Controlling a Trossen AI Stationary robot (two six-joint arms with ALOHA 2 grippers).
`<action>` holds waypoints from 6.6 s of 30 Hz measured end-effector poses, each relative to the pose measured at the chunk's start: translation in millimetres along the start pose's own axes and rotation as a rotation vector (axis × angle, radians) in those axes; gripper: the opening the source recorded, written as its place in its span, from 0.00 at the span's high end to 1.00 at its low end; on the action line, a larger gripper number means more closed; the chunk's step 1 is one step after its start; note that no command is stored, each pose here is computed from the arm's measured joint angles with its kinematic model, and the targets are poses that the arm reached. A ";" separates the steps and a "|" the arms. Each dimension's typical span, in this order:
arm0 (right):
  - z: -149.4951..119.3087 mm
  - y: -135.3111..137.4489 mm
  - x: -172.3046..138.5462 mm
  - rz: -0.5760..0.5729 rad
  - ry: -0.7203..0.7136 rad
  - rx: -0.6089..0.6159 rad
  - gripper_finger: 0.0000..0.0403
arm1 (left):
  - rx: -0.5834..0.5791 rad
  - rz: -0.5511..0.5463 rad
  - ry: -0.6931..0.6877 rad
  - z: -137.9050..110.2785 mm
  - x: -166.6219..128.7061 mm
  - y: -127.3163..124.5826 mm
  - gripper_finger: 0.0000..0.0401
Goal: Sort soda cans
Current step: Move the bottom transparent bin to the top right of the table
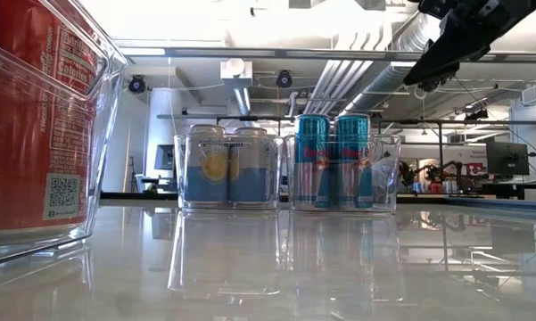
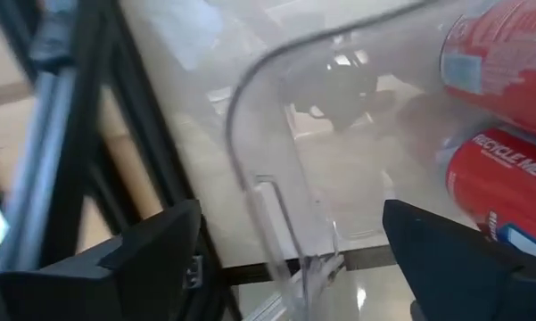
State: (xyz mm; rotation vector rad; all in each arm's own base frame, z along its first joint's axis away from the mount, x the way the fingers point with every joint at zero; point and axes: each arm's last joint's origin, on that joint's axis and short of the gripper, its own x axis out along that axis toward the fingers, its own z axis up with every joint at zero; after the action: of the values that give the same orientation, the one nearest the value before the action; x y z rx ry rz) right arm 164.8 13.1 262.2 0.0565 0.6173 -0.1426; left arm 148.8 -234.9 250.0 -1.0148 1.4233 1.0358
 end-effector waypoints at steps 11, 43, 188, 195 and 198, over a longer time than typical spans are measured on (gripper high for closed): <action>-0.8 5.5 -1.2 0.010 -0.004 -0.028 0.67 | -0.005 -0.028 0.051 9.3 40.2 -6.2 0.41; -9.1 16.8 -4.6 0.022 0.047 -0.035 0.67 | 0.303 -0.327 -0.346 221.3 34.9 -103.8 0.98; -64.0 161.8 -6.6 0.076 0.763 0.012 1.00 | 0.780 -0.623 -0.927 136.9 -86.8 -132.2 0.44; -73.0 144.1 -13.9 0.024 0.789 0.075 1.00 | 0.783 -0.617 -0.925 137.0 -86.4 -131.9 0.44; -74.7 138.3 -13.7 0.000 0.798 0.050 1.00 | 0.783 -0.617 -0.925 137.0 -86.4 -131.9 0.44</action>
State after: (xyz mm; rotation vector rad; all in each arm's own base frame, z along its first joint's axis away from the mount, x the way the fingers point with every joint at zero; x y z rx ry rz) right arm 131.8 158.6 210.7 0.1653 1.4103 -0.1331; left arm 318.6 -133.5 317.4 -0.2529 0.5580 0.3115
